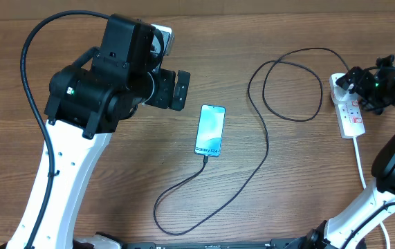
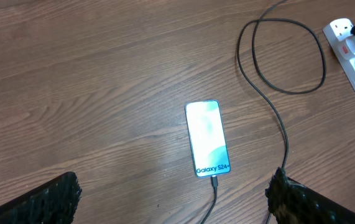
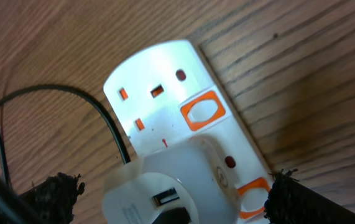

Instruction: Plug charger to phone and switch on socket

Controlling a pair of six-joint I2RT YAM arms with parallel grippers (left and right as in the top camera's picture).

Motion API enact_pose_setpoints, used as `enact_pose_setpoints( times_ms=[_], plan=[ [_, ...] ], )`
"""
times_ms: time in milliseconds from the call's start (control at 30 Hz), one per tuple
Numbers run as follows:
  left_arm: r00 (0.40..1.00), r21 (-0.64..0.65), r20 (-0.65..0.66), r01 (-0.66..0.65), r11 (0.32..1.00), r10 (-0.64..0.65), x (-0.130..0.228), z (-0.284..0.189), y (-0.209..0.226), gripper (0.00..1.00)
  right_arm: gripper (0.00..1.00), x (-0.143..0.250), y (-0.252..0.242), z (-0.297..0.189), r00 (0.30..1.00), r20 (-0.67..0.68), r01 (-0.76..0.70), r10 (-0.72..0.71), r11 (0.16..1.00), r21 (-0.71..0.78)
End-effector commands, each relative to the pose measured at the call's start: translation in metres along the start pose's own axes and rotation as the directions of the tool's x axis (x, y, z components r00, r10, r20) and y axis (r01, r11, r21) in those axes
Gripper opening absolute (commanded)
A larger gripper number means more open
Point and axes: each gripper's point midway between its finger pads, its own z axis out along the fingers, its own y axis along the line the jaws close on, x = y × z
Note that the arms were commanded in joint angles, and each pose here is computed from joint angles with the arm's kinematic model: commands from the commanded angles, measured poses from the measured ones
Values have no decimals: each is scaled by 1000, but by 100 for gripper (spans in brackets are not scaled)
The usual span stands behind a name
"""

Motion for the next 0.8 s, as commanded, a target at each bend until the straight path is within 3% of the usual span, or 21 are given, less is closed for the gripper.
enact_pose_setpoints(
  times_ms=[0,767],
  plan=[
    [1000,-10,-7,-20,1000,19,0,3,2,99,100,2,8,4,1000,-1,20,-20,999,-25],
    [1000,-10,-7,-19,1000,19,0,3,2,99,100,10,13,15,999,-9,42,-42,999,-34]
  ],
)
